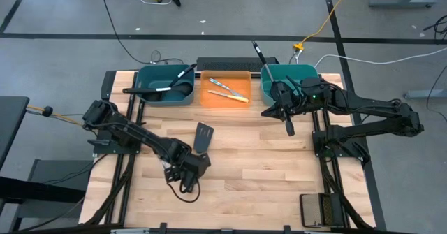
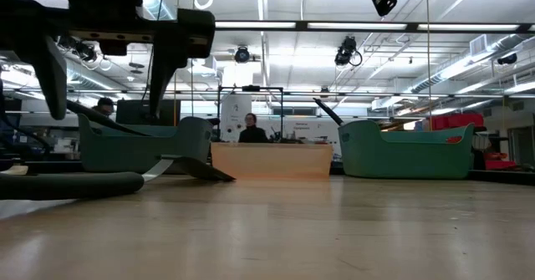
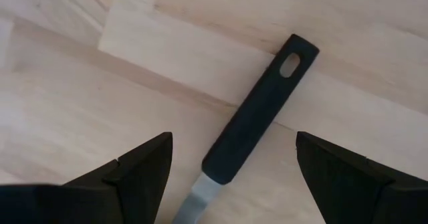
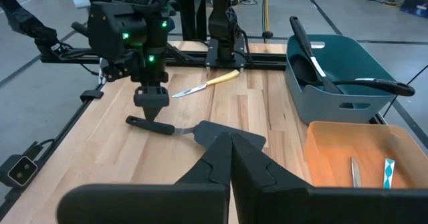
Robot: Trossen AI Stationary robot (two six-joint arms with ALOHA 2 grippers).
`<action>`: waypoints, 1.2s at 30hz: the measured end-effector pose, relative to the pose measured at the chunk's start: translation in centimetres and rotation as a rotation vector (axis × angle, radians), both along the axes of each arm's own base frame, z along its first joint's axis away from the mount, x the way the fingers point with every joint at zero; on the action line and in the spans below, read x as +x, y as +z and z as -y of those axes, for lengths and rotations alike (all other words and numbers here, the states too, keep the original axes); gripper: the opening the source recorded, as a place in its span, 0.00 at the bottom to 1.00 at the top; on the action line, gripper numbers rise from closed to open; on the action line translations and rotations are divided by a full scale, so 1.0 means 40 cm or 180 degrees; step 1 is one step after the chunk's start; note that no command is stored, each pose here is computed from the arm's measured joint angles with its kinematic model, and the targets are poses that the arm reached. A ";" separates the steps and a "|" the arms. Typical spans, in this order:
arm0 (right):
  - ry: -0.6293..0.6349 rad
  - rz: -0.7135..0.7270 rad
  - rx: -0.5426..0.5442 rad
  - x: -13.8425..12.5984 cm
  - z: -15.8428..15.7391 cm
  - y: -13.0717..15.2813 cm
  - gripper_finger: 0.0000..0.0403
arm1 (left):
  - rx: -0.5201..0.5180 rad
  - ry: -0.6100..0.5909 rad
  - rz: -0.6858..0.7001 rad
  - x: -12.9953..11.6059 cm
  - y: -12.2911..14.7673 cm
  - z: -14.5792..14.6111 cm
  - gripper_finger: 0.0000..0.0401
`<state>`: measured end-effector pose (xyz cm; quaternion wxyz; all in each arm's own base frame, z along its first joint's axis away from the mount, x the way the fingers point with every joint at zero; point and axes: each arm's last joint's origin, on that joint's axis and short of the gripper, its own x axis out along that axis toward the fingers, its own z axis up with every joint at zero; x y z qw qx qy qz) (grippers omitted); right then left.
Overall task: Pick & Place Kitchen Items
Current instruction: Put the black spatula into the green bin
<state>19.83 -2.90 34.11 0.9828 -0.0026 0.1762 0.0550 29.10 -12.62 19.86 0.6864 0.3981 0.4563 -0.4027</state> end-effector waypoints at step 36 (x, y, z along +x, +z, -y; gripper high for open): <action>0.0021 -0.0106 -0.0045 0.006 0.001 -0.010 0.01 | 0.0119 -0.0036 -0.0330 0.023 -0.088 0.006 0.79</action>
